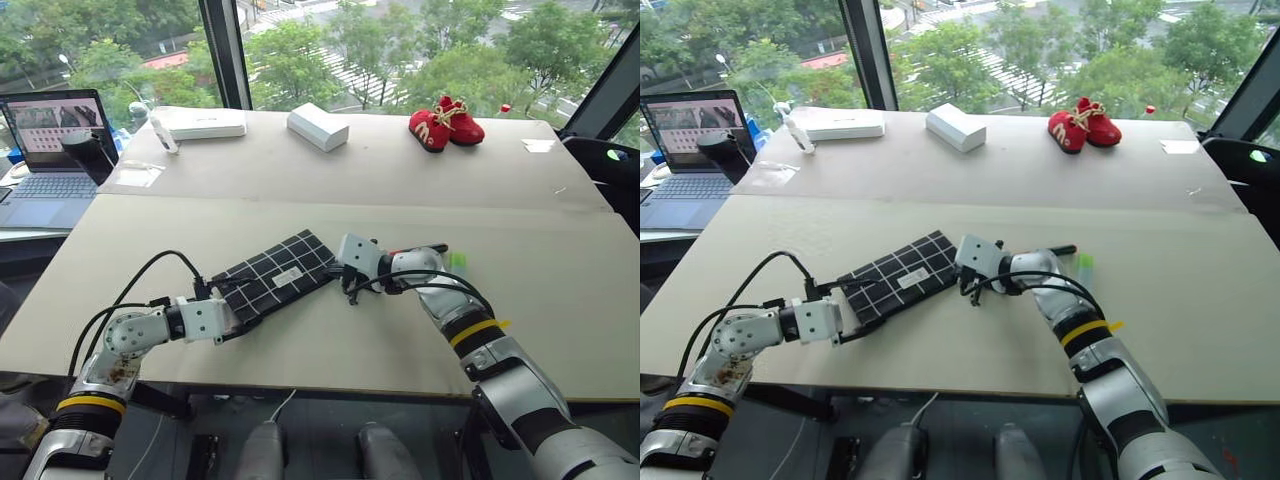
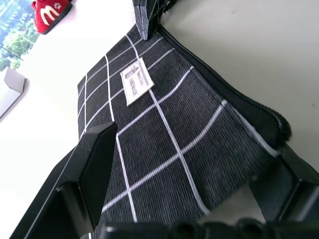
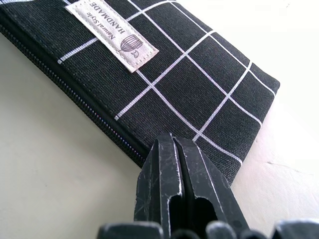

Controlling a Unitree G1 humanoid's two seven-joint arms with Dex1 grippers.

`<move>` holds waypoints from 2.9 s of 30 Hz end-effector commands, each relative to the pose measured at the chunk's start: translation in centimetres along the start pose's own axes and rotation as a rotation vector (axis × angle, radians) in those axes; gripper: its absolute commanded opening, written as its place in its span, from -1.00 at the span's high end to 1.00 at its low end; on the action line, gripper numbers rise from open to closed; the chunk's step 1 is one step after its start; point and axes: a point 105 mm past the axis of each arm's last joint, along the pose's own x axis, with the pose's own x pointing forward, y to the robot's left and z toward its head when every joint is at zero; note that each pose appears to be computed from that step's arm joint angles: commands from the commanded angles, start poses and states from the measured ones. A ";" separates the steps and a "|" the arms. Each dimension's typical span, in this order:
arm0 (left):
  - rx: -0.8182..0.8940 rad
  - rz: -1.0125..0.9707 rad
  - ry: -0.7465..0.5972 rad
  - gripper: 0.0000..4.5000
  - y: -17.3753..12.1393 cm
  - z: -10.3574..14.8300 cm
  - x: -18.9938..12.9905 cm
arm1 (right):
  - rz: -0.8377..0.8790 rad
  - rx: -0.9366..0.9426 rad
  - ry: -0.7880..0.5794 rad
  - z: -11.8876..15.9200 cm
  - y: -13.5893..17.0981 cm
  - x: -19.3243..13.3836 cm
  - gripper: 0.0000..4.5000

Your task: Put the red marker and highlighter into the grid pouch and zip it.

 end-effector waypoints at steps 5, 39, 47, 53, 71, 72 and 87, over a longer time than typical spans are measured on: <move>-0.018 -0.100 0.034 -0.77 -2.6 -0.2 2.0 | -0.007 0.020 0.026 -0.8 0.0 -0.2 0.99; -0.144 0.085 0.011 1.00 0.6 1.8 2.3 | -0.136 0.416 -0.354 4.2 -5.1 -3.1 0.54; -0.199 0.157 -0.050 1.00 1.7 3.2 2.5 | -0.135 0.460 -0.371 4.5 -5.1 -8.4 0.12; -0.204 0.162 -0.052 1.00 1.7 3.4 2.5 | -0.153 0.364 -0.134 1.1 -1.4 -6.7 0.12; -0.192 0.169 -0.066 1.00 1.8 4.2 2.8 | -0.193 0.317 0.015 -1.4 -0.7 -2.2 0.12; -0.191 0.170 -0.066 1.00 1.8 4.2 2.8 | -0.192 0.312 0.016 -1.4 -0.8 -2.1 0.12; -0.188 0.171 -0.069 1.00 2.0 4.3 2.9 | -0.082 0.253 -0.090 1.6 0.0 -1.2 0.99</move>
